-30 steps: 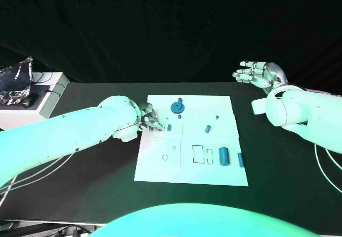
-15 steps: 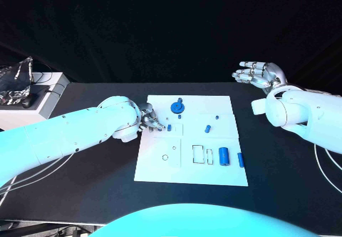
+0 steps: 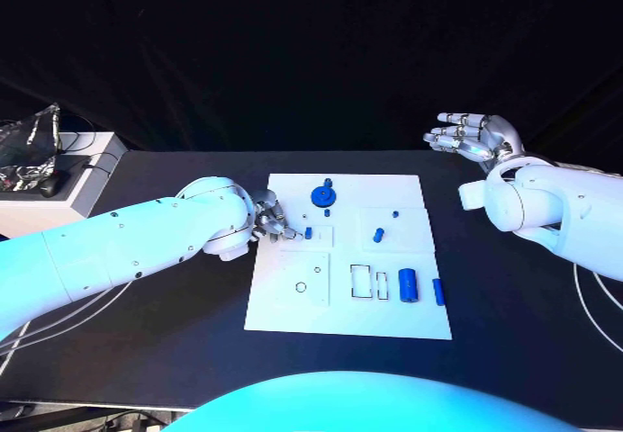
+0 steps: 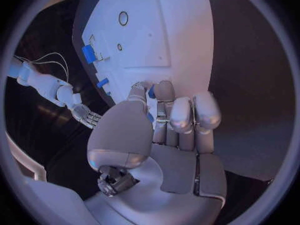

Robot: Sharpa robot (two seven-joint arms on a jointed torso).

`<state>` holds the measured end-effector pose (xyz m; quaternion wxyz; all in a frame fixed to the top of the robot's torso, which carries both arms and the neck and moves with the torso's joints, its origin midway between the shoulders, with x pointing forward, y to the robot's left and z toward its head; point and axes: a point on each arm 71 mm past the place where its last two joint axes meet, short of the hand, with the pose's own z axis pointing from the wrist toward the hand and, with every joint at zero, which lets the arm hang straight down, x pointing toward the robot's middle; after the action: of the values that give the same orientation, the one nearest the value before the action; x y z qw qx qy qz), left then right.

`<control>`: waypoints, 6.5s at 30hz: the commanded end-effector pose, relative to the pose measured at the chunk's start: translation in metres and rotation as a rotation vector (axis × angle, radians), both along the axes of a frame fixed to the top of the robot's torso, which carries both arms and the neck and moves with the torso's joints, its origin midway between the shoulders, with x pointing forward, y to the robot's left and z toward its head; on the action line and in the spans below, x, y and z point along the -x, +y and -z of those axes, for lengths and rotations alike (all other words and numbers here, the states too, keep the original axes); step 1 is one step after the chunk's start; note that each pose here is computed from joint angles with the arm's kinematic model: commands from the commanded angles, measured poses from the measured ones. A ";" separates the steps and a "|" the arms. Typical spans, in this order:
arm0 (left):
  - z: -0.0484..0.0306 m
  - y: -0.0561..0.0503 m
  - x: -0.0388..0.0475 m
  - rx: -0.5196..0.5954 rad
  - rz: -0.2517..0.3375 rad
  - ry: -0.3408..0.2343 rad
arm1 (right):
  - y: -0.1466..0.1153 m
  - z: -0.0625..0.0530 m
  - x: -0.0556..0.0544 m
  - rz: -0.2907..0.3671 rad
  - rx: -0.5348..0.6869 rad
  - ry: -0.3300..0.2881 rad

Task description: Assemble the parts on the task board

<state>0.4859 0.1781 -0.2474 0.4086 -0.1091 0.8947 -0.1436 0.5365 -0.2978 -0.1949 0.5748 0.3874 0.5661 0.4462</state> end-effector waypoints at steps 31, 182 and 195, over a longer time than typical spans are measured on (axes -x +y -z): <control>-0.0071 0.004 0.0137 0.046 0.033 0.028 | -0.001 0.002 0.001 -0.013 0.016 -0.006; -0.0085 -0.058 -0.0247 0.100 0.443 -0.493 | 0.003 0.000 0.001 -0.035 0.022 -0.030; -0.0325 -0.035 -0.0159 0.173 0.405 -0.461 | 0.001 0.000 0.002 -0.031 0.024 -0.031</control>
<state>0.5040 0.1441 -0.2149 0.5688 0.0834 0.7589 -0.3061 0.5350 -0.2987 -0.1958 0.5810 0.3746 0.5681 0.4465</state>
